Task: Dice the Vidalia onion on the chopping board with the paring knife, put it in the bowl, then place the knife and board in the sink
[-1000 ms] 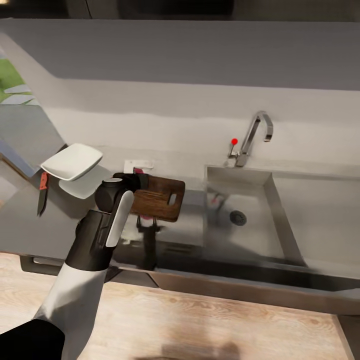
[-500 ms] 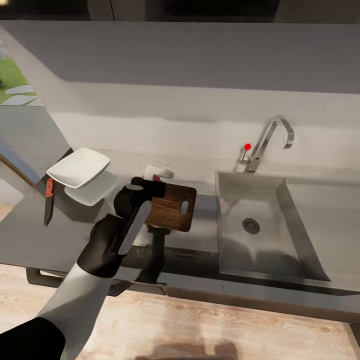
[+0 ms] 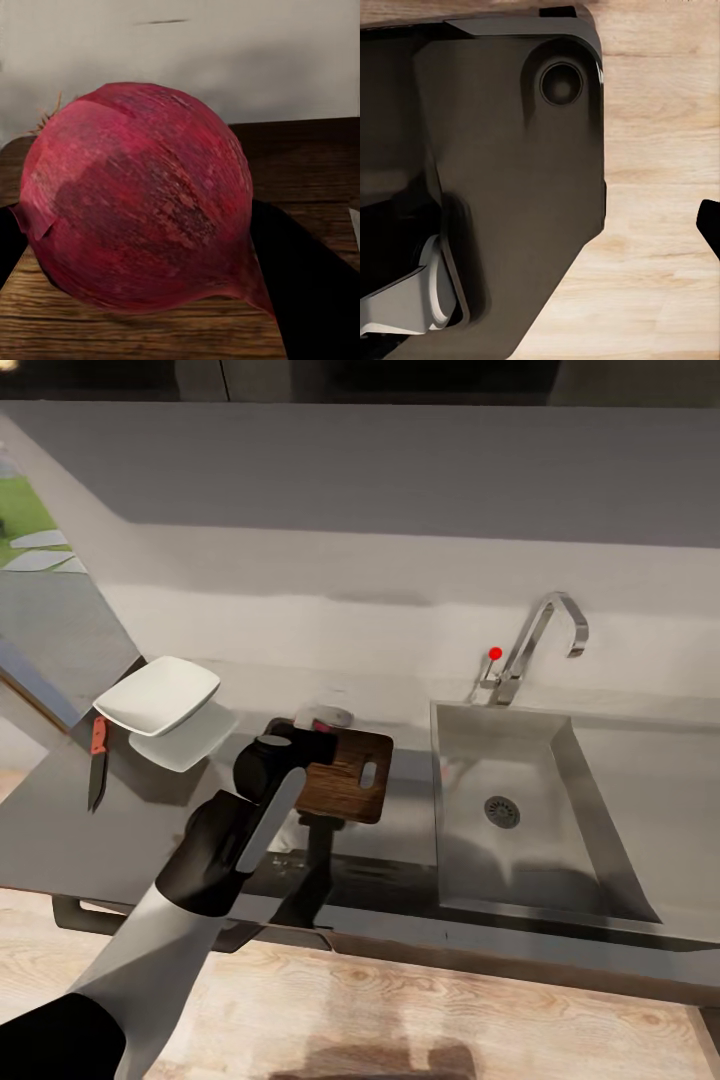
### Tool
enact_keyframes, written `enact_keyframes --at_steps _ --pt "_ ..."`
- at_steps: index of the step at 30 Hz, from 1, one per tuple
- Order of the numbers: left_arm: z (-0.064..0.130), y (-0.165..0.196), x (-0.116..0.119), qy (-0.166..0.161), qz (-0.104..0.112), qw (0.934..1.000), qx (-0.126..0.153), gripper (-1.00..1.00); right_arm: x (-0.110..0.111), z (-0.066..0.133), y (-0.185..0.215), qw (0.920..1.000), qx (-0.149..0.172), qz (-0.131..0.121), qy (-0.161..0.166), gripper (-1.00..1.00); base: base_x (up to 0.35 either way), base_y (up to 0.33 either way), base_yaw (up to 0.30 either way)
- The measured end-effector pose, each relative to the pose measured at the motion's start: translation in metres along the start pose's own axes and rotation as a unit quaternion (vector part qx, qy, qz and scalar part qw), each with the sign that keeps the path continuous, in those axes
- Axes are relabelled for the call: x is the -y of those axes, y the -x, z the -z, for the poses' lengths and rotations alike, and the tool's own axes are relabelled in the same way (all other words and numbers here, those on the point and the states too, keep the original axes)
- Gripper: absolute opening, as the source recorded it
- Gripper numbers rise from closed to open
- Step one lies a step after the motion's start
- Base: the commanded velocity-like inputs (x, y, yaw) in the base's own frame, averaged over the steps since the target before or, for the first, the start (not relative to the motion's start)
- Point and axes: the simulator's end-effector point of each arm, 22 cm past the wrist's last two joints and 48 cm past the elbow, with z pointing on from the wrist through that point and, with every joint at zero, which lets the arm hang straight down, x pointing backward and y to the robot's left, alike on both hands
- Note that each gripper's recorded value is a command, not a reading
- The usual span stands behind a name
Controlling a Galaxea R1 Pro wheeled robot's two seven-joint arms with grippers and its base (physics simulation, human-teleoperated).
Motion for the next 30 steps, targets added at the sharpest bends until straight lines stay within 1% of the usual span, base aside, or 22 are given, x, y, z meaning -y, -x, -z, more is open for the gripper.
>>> enact_keyframes --at_steps 5,16,30 --pt "-0.001 -0.002 -0.003 0.003 -0.001 1.0 -0.002 -1.0 0.0 0.0 0.0 1.0 0.0 0.0 0.0 1.0 0.0 0.0 0.0" --pt "-0.01 -0.017 -0.004 0.006 -0.004 0.9997 -0.023 -1.0 0.0 0.0 0.0 1.0 0.0 0.0 0.0 1.0 0.0 0.0 0.0" --pt "-0.015 -0.023 -0.003 0.006 -0.004 0.9995 -0.029 -1.0 0.002 -0.001 -0.003 1.0 -0.004 0.0 -0.003 1.0 0.0 0.0 0.0"
